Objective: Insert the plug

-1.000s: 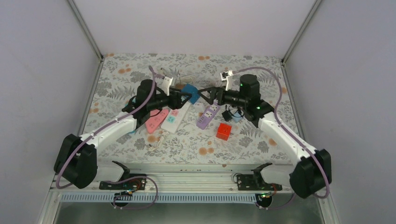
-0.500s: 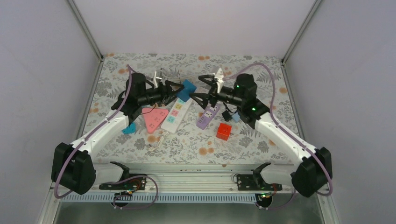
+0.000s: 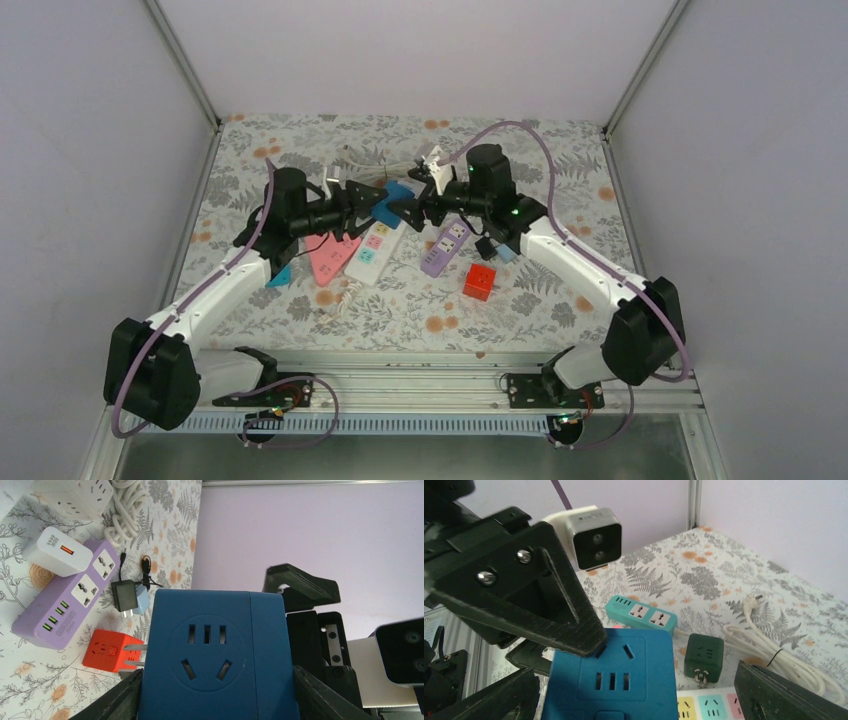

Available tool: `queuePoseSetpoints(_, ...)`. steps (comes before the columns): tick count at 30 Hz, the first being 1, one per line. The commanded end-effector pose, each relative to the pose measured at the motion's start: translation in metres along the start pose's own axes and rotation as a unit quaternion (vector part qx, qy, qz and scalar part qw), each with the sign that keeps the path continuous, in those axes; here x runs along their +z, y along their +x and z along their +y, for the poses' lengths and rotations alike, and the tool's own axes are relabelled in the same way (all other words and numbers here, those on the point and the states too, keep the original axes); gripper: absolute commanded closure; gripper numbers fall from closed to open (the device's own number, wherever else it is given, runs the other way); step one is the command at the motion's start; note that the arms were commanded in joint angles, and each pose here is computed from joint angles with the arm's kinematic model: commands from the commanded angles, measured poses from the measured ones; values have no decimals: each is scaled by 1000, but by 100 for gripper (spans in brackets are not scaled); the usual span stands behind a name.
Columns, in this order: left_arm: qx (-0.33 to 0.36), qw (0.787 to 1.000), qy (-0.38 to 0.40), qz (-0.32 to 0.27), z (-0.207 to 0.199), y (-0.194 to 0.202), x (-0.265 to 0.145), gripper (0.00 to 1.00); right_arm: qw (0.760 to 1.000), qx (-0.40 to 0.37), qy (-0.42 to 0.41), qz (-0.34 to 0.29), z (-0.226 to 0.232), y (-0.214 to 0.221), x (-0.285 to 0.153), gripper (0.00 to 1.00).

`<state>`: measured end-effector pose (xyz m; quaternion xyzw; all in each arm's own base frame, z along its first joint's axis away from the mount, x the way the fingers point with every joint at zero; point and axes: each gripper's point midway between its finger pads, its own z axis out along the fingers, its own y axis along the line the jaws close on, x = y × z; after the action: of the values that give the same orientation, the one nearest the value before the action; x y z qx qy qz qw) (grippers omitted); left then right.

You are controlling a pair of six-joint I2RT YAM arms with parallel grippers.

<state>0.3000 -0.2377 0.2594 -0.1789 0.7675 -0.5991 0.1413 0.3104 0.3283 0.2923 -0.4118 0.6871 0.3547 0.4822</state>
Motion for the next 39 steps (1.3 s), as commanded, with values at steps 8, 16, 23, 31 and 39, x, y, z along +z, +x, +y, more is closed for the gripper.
queuePoseSetpoints(8, 13, 999, 31, -4, -16, -1, -7, 51, 997, 11, -48, 51, 7, 18, 18, 2)
queuePoseSetpoints(16, 48, 998, 28, -22, -22, -3, -13, 48, 993, 39, -93, 62, 12, 19, 35, 29)
queuePoseSetpoints(23, 90, 993, -35, -66, -18, -18, -24, 10, 997, 22, -59, 35, -1, 10, 38, 62)
queuePoseSetpoints(31, 237, 919, -191, -251, -8, -72, -100, 0, 999, 25, -2, 42, -38, 20, 37, 65)
queuePoseSetpoints(39, 401, 833, -203, -321, -22, -70, -137, 0, 991, 58, 85, 89, -123, 65, 62, 69)
